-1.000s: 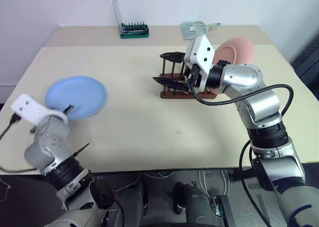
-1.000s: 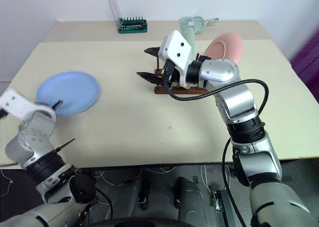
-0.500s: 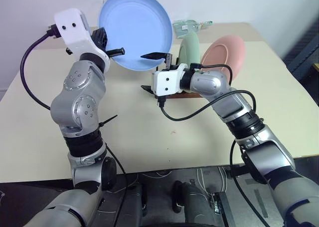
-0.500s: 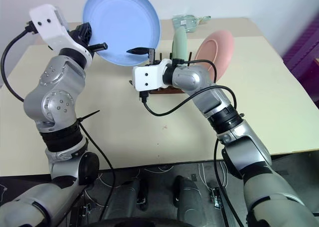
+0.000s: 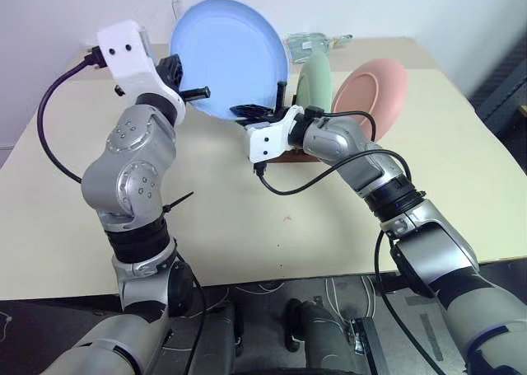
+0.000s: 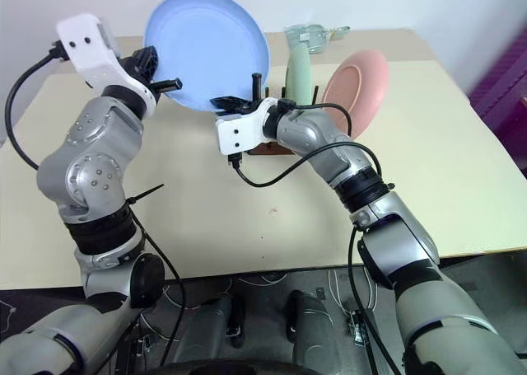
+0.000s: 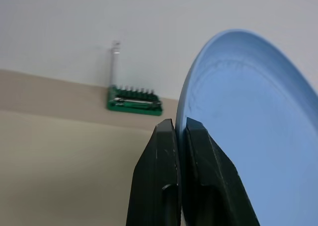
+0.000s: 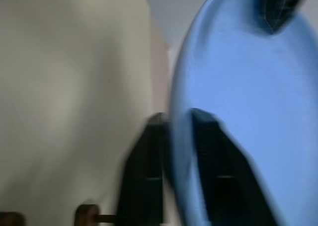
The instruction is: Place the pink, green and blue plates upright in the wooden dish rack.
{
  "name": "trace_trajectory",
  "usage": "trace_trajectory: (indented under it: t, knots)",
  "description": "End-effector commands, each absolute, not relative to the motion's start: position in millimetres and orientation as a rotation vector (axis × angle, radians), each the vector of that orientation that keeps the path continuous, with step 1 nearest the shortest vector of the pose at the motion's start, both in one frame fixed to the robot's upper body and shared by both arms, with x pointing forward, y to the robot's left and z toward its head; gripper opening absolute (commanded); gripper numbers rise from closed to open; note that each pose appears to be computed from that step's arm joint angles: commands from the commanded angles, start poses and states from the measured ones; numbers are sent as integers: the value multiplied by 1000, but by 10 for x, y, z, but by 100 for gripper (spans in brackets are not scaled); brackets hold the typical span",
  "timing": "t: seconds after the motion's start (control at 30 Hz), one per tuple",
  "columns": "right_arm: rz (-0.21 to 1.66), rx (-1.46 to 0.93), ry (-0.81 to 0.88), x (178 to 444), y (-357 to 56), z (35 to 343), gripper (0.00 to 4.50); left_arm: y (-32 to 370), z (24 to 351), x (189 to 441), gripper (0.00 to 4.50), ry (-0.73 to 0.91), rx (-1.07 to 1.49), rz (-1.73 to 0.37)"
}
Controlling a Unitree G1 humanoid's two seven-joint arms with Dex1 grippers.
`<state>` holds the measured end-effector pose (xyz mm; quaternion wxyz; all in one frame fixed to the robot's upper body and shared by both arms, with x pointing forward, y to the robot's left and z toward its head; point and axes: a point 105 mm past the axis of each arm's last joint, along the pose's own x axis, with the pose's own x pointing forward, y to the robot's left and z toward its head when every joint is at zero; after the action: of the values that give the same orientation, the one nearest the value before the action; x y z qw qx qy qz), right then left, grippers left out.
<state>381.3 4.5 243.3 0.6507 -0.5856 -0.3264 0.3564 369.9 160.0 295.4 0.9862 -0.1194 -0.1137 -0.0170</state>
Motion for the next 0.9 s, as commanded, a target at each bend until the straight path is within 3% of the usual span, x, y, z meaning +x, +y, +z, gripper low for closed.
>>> trace_trajectory:
  t: [0.03,0.1,0.17,0.3,0.43,0.53,0.67,0.9]
  knots:
    - [733,-1332,-801,3818,10,2675,0,1557,3171,3598,147,-319,-297,-84]
    - [727,-1332,-802,3820,6,2685,0,1680,3300,3580,253,-382,-413,-56]
    - [731,-1305,-802,3807,9,2703,0,2077,3509,3512,347,-518,-575,68]
    - [769,-1114,-808,3722,45,2825,0,2711,3557,3405,347,-611,-490,318]
    - [894,-623,-821,3423,129,3195,0,3049,3234,3479,347,-462,-51,436]
    - [966,-112,-715,3289,86,3522,0,2764,2542,3674,347,-235,287,208]
    - [954,314,-522,3330,1,3657,0,2252,2009,3612,347,-169,317,-60]
    - [750,552,-247,3653,-168,3380,0,1612,1720,3330,347,-173,180,-432]
